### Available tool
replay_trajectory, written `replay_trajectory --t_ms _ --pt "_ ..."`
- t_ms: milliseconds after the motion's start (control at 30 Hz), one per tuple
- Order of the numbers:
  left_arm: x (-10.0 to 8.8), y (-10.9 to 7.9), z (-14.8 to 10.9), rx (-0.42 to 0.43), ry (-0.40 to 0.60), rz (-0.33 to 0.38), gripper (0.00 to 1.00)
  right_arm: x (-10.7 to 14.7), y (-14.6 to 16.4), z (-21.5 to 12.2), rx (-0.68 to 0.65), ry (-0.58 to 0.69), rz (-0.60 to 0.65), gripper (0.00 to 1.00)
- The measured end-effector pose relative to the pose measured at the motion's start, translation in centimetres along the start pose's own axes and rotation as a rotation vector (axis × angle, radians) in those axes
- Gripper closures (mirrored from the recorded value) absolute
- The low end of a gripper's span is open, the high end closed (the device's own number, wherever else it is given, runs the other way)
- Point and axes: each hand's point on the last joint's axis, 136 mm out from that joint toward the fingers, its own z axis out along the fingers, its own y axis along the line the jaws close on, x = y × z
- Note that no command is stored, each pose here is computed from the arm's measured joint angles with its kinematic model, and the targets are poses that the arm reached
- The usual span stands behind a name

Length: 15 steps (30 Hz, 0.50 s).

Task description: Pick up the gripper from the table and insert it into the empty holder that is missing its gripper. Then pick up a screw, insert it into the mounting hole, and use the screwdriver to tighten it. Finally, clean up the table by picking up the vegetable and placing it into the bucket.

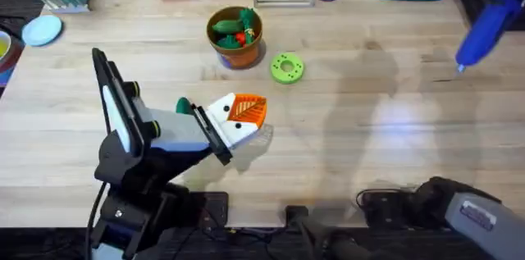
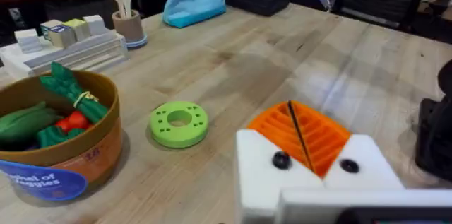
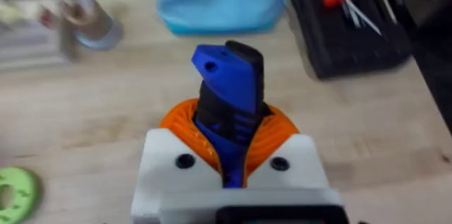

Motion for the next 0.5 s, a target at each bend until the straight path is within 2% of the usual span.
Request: replay_trajectory --t_ms 200,367,500 --pt "0.0 0.0 0.0 -0.002 0.000 0.000 0.993 -3.0 8.3 -3.4 -0.213 -0.302 -0.024 0.903" --pt "0.0 0.2 0.0 -0.013 -0.001 0.001 0.993 -4.1 17.7 -6.5 -0.528 -0.515 -0.063 0.903" --pt "0.0 0.3 0.0 -0.020 -0.002 0.001 0.993 -5.0 25.2 -11.0 -0.811 -0.667 -0.111 0.903"
